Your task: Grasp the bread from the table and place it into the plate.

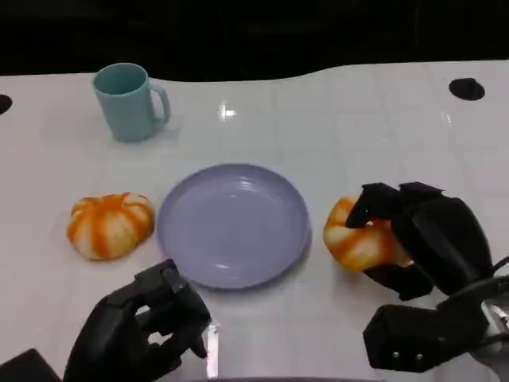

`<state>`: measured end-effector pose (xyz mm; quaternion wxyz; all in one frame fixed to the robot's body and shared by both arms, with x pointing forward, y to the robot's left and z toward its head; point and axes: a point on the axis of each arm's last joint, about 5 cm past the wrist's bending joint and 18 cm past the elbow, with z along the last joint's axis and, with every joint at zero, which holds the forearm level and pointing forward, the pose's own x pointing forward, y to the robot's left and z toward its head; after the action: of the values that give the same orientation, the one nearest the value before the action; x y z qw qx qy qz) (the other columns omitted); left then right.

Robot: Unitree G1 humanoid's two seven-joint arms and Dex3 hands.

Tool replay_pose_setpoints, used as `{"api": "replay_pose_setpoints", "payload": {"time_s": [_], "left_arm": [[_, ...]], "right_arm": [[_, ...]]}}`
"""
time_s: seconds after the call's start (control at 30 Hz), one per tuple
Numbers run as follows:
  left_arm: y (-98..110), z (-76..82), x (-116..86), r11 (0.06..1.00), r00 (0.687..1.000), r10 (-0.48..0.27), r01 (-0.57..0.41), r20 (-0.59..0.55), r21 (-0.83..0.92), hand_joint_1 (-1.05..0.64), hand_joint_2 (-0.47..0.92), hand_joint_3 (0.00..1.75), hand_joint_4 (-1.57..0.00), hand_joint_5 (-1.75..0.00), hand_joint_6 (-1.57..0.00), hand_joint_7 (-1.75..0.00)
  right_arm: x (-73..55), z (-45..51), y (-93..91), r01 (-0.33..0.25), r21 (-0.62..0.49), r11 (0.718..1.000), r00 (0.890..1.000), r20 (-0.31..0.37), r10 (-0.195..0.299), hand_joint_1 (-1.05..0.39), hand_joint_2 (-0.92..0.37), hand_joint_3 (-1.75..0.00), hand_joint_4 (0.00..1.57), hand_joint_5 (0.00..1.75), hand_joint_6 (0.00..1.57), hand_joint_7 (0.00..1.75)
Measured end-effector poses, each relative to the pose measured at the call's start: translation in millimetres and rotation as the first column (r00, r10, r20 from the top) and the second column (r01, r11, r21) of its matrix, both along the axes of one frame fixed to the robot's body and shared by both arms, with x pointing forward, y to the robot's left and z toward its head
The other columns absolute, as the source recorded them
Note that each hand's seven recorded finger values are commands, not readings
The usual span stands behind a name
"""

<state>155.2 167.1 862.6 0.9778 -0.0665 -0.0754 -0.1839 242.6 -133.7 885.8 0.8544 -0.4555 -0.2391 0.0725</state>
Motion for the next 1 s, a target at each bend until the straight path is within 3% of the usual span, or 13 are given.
{"api": "replay_pose_setpoints", "payload": {"time_s": [0.33,0.63,0.83,0.9,0.97,1.0], "left_arm": [[-3,0.1,0,1.0,1.0,-0.013,0.013,0.0,-0.004,-0.53,0.92,0.31,-0.65,-1.75,-0.58,-1.52],[-6,0.2,-1,1.0,1.0,-0.025,0.025,0.003,-0.005,-0.54,0.92,0.32,-0.65,-1.75,-0.58,-1.53],[-7,1.3,-1,1.0,1.0,-0.03,0.03,0.009,-0.006,-0.53,0.92,0.32,-0.65,-1.75,-0.58,-1.53],[-7,1.6,-1,1.0,0.999,-0.031,0.031,0.01,-0.006,-0.52,0.92,0.32,-0.65,-1.75,-0.57,-1.53],[-7,2.2,-1,0.999,0.999,-0.032,0.032,0.013,-0.006,-0.52,0.92,0.32,-0.65,-1.75,-0.57,-1.53],[-7,2.4,-1,0.999,0.999,-0.031,0.031,0.014,-0.006,-0.52,0.92,0.32,-0.64,-1.75,-0.58,-1.53]], "right_arm": [[13.1,18.2,39.2,-0.106,0.101,0.989,0.994,0.029,0.104,-0.17,-0.27,-1.44,0.99,1.75,0.73,1.73],[25.2,17.0,75.9,-0.182,0.102,0.978,0.982,-0.028,0.186,-0.17,-0.29,-1.4,0.98,1.75,0.73,1.74],[36.5,17.0,93.0,-0.193,0.085,0.978,0.977,-0.072,0.199,-0.15,-0.28,-1.38,0.98,1.75,0.74,1.72],[39.8,17.8,98.4,-0.195,0.083,0.977,0.976,-0.086,0.202,-0.14,-0.28,-1.36,0.97,1.75,0.74,1.64],[42.7,18.3,102.9,-0.194,0.08,0.978,0.973,-0.108,0.202,-0.14,-0.29,-1.3,0.94,1.75,0.77,1.46],[43.8,18.4,104.6,-0.193,0.082,0.978,0.972,-0.118,0.202,-0.15,-0.38,-1.13,0.83,1.73,0.81,1.1]]}}
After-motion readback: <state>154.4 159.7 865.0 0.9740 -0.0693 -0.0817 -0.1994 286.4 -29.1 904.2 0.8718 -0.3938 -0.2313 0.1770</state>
